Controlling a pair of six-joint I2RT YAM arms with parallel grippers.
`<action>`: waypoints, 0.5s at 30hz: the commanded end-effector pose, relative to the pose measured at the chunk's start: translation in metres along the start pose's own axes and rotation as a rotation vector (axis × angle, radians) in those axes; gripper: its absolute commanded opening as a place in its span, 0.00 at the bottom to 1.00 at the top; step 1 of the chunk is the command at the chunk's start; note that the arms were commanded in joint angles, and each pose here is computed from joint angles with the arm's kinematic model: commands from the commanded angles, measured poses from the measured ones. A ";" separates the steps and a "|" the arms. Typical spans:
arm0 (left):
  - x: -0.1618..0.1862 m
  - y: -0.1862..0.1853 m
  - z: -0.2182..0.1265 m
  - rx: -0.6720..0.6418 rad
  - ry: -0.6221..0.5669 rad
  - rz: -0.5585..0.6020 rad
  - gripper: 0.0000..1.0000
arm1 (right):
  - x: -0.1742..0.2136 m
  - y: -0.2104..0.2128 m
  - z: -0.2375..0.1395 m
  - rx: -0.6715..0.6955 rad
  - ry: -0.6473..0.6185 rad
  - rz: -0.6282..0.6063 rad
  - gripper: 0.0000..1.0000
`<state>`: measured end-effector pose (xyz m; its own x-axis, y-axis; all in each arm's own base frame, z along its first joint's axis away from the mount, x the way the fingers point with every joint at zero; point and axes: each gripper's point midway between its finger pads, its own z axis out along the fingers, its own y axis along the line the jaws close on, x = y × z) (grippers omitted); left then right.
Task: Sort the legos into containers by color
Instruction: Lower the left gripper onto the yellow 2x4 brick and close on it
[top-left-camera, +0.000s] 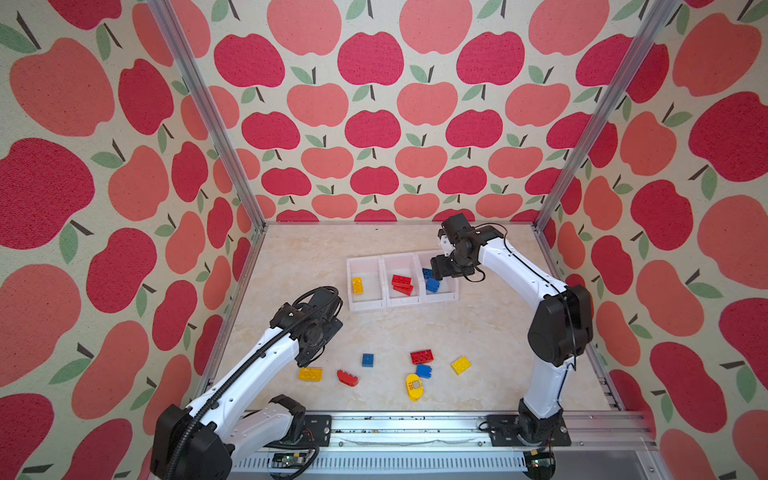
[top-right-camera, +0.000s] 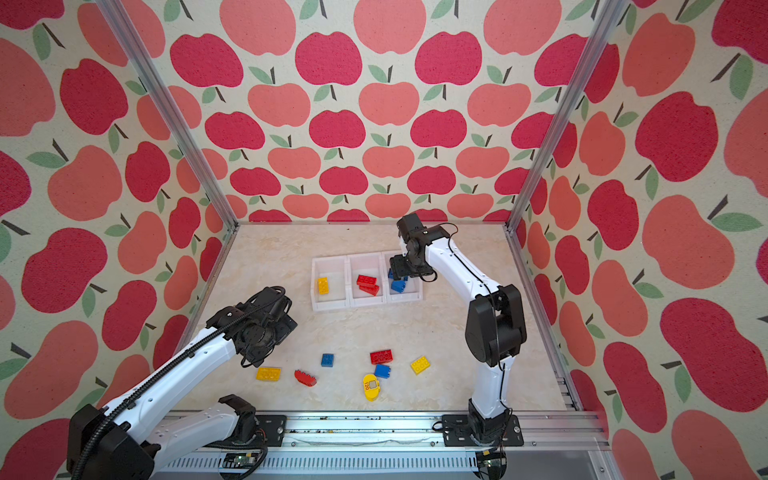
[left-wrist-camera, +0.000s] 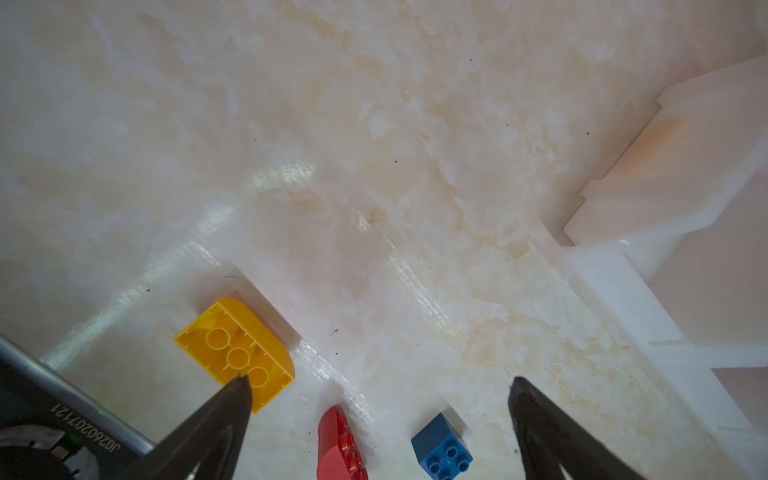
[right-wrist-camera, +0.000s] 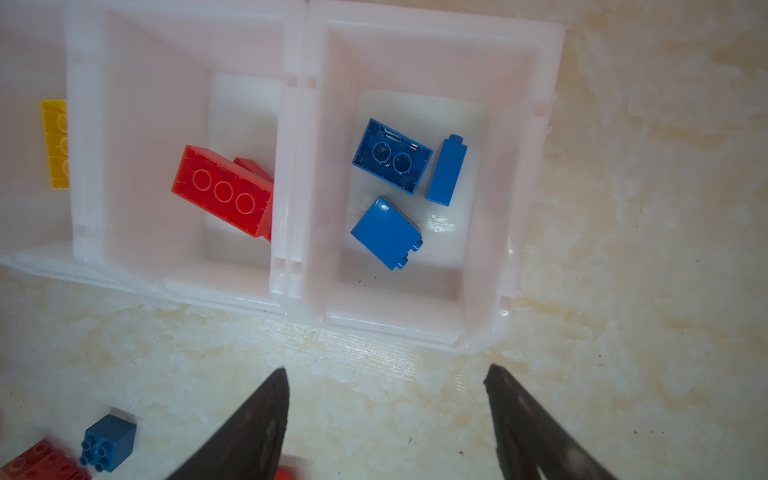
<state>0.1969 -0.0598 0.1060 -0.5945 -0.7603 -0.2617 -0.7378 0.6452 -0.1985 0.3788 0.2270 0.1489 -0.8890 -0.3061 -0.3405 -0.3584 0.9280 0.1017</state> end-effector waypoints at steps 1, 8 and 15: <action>0.013 0.032 0.003 -0.078 0.043 -0.165 0.97 | 0.012 0.008 -0.007 -0.032 0.033 -0.020 0.79; 0.029 0.056 0.013 -0.075 0.081 -0.288 0.91 | 0.013 0.012 -0.008 -0.046 0.032 -0.028 0.79; 0.038 0.064 0.023 -0.081 0.121 -0.324 0.89 | 0.013 0.013 -0.012 -0.045 0.025 -0.033 0.79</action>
<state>0.1440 -0.0465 0.0691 -0.3952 -0.9109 -0.1182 -0.8883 0.4118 -0.2034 0.3699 0.2322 0.1464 -0.8940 -0.3180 -0.3155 -0.3724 0.9190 0.1290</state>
